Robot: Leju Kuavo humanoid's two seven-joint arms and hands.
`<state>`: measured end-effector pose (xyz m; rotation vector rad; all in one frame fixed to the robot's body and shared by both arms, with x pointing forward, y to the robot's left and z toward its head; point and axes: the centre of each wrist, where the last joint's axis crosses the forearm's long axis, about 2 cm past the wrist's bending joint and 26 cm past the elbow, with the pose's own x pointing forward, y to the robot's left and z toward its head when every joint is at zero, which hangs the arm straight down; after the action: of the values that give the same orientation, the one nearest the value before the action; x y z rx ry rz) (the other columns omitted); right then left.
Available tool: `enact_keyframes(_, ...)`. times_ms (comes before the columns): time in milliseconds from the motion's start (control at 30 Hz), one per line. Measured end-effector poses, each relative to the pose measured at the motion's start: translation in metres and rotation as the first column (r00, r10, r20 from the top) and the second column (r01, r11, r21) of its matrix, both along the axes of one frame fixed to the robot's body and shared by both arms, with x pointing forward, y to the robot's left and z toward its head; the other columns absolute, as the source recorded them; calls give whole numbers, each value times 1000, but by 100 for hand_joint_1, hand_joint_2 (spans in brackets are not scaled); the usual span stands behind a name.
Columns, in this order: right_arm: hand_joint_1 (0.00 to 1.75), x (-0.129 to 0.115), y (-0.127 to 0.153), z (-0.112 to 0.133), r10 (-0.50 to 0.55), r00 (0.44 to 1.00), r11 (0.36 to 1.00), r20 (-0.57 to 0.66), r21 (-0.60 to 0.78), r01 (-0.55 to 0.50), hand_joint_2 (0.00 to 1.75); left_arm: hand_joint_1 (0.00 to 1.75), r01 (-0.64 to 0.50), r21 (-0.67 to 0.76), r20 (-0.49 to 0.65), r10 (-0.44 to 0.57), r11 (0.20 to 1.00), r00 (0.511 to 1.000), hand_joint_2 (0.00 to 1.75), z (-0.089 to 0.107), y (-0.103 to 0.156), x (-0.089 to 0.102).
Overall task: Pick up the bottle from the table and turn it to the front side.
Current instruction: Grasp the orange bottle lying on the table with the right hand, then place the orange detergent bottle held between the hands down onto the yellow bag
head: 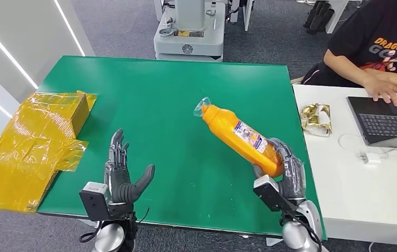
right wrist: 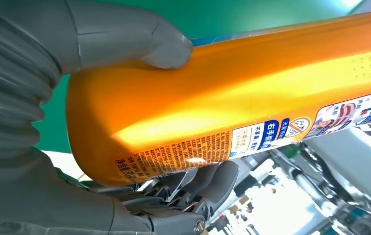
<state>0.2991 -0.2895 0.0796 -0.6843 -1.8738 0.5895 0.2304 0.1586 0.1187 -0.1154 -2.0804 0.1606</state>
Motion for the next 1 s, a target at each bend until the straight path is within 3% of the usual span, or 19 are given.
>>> enact_keyframes(167,175,-4,13,4,-61,987,992,147,117,44,175,0,-15,-31,8,15,999,1000,175,0,1,2)
enact_keyframes(300,175,-13,26,6,-52,974,988,221,153,18,175,0,-7,-40,22,8,999,1000,175,1,1,3)
enact_keyframes(867,175,-30,35,6,-61,966,981,252,194,11,175,0,70,-65,28,-69,995,997,175,4,0,14)
enact_keyframes(1000,175,-31,35,6,-61,966,982,250,190,13,175,0,146,-103,18,-145,984,989,175,4,-1,14)
